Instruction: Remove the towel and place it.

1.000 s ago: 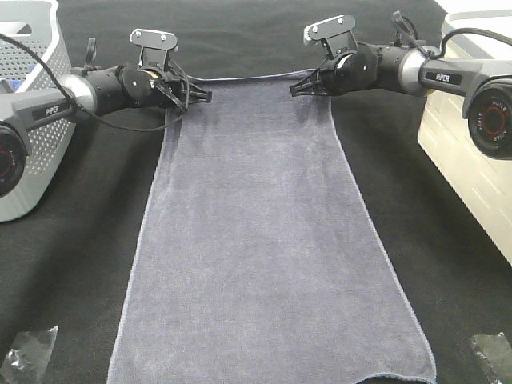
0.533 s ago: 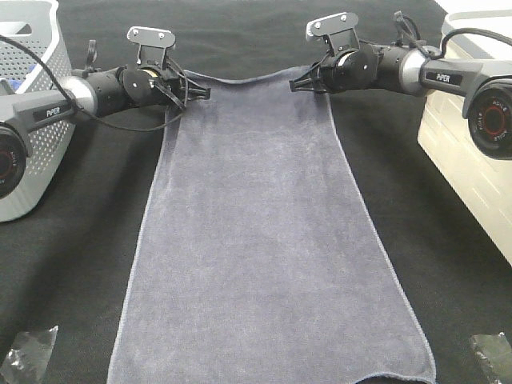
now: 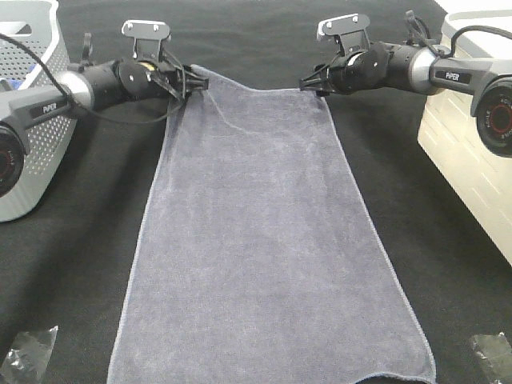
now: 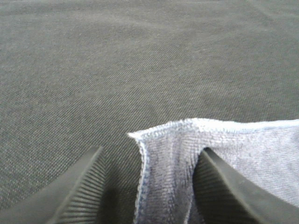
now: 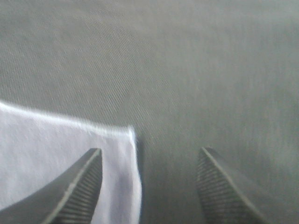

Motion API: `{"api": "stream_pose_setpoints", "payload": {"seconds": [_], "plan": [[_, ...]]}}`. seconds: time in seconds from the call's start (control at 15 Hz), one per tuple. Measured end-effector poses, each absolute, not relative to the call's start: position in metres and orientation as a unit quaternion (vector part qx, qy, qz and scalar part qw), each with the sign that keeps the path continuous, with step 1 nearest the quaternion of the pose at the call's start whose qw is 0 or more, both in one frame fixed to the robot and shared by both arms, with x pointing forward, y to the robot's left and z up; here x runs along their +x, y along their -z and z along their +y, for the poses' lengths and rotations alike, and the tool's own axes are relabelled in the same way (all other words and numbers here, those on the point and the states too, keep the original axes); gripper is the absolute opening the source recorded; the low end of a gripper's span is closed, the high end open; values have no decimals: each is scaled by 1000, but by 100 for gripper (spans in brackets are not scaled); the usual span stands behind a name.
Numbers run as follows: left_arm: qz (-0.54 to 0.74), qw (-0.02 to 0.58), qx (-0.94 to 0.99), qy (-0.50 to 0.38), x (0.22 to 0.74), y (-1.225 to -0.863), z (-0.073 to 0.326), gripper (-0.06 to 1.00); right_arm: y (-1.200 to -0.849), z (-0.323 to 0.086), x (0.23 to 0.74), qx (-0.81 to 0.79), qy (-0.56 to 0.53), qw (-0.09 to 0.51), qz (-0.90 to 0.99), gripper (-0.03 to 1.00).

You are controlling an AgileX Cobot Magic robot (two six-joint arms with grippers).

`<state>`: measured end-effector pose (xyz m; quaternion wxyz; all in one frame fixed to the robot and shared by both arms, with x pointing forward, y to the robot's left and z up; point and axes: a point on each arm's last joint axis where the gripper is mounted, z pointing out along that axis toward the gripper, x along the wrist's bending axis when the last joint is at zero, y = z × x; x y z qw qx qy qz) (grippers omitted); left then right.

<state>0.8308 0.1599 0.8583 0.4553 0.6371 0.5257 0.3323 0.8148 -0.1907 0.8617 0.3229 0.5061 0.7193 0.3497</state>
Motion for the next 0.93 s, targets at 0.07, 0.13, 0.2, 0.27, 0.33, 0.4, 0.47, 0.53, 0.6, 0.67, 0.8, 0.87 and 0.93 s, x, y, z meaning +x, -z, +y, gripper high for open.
{"api": "stream_pose_setpoints", "payload": {"seconds": [0.07, 0.13, 0.2, 0.27, 0.33, 0.4, 0.47, 0.53, 0.6, 0.67, 0.8, 0.87, 0.93], "plan": [[522, 457, 643, -325, 832, -868, 158, 54, -860, -191, 813, 511, -344, 313, 723, 60], [519, 456, 650, -316, 833, -875, 156, 54, -859, -190, 813, 513, -341, 306, 726, 60], [515, 455, 654, -315, 833, -880, 155, 54, -858, -190, 812, 515, -338, 302, 727, 60], [511, 454, 657, -318, 833, -882, 155, 54, -857, -190, 811, 517, -334, 296, 730, 60], [507, 448, 664, -319, 833, -882, 155, 54, -856, -190, 810, 520, -331, 290, 732, 60], [506, 446, 666, -318, 832, -880, 155, 54, -855, -190, 809, 524, -329, 282, 733, 60], [506, 446, 666, -318, 832, -880, 155, 54, -855, -190, 809, 524, -329, 282, 733, 60], [508, 445, 666, -317, 832, -878, 155, 55, -854, -189, 809, 530, -331, 274, 731, 61], [520, 446, 660, -309, 832, -872, 157, 56, -853, -189, 807, 537, -328, 261, 731, 61], [534, 447, 653, -299, 833, -865, 158, 58, -851, -188, 806, 541, -324, 252, 734, 61], [583, 453, 617, -274, 835, -855, 175, 58, -855, -188, 803, 545, -316, 235, 740, 61], [609, 460, 591, -262, 837, -853, 185, 58, -860, -187, 802, 547, -315, 228, 741, 61], [609, 460, 591, -262, 837, -853, 185, 58, -860, -187, 802, 547, -315, 228, 741, 61]]}}
